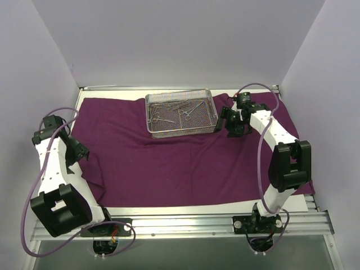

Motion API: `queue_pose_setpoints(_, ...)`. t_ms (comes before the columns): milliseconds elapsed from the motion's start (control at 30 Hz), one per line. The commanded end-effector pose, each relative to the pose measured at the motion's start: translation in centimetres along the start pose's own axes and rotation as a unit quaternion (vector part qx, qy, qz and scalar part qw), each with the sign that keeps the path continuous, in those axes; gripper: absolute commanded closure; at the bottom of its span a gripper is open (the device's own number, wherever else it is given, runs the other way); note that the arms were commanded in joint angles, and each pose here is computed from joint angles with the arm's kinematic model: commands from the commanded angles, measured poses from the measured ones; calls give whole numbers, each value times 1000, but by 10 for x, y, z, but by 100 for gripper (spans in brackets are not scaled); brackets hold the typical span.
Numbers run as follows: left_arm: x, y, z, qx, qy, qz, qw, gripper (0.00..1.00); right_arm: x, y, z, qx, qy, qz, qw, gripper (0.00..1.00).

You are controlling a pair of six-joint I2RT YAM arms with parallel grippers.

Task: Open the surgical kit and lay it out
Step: Smooth out the surgical kit at the center of the board.

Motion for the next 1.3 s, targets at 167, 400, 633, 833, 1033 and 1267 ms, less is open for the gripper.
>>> queue_pose_setpoints(167, -51, -7, 48, 91, -99, 44, 990, 57, 4, 17, -5, -22, 0, -10, 1000, 32)
queue_pose_setpoints(400, -98, -20, 79, 167, -187, 81, 965, 98, 2, 9, -7, -36, 5, -7, 999, 32)
queue_pose_setpoints(633, -92, -23, 125, 201, -109, 77, 970, 98, -5, 8, -12, -44, 7, 2, 999, 32)
queue_pose_setpoints(833, -67, -8, 139, 197, -7, 55, 979, 98, -8, 8, -13, -47, 10, 6, 999, 32)
queue_pose_setpoints(1033, -3, 27, 120, 144, 106, -23, 984, 98, -5, 13, -11, -45, 20, 6, 999, 32)
queue_pose_setpoints(1267, 41, 79, 53, 12, 132, -82, 988, 98, 4, 13, -2, -27, 33, 3, 999, 32)
Point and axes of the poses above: each gripper's point midway between its finger pads, its own z axis out along the fingers, its own x axis along the line the jaws close on, y = z × x, the point moved 7 cm from there along -z, back along the fingers, and after that the axes turned 11 degrees about -z, right-handed, at the moved point
